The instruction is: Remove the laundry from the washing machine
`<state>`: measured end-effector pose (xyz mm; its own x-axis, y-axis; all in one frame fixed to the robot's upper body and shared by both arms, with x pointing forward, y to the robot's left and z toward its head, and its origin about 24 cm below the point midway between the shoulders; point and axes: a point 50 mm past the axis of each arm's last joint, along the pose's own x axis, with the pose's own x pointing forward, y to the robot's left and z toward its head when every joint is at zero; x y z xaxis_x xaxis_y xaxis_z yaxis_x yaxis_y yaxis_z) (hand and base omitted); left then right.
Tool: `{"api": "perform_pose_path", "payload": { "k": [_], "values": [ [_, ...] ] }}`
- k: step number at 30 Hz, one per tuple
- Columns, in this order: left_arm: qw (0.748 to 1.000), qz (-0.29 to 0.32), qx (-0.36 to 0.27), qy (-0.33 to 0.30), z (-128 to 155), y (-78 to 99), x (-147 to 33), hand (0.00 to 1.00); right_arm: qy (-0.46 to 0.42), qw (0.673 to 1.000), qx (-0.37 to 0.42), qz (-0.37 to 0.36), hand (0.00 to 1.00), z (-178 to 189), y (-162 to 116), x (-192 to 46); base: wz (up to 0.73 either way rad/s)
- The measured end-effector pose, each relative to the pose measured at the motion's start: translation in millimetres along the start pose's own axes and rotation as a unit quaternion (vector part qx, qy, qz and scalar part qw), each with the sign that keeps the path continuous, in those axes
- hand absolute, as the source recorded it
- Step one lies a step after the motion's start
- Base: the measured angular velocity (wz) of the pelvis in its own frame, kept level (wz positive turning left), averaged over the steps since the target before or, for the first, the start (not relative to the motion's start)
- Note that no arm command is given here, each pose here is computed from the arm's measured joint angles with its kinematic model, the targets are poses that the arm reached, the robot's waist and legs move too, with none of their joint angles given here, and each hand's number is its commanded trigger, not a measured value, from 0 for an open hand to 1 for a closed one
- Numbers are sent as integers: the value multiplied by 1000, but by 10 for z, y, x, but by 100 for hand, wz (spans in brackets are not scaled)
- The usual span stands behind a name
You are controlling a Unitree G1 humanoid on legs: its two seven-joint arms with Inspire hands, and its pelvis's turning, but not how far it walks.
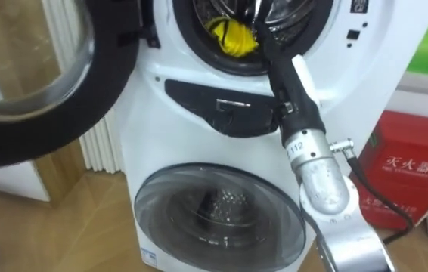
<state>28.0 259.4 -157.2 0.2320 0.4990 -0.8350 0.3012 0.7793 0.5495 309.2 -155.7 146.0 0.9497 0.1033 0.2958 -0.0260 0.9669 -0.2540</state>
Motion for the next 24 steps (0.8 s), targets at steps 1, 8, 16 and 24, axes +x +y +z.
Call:
{"api": "perform_pose_path", "payload": {
  "k": [1, 8, 16, 24],
  "values": [
    [1000, 2, -1, -3, 20, 12, 5, 0, 0, 1000, -1, -2, 0, 0, -6, 0, 4],
    [999, 10, -9, -32, 271, 98, 38, 0, -2, 1000, -18, -13, 0, 1, -43, -32, -2],
    [998, 38, -8, -58, 445, 228, 61, 0, 34, 995, -48, -79, 0, -185, -242, -218, -2],
    [999, 33, 32, -10, 65, 133, 40, 0, 39, 990, -57, -120, 0, -165, -348, -199, 0]
  ]
}}
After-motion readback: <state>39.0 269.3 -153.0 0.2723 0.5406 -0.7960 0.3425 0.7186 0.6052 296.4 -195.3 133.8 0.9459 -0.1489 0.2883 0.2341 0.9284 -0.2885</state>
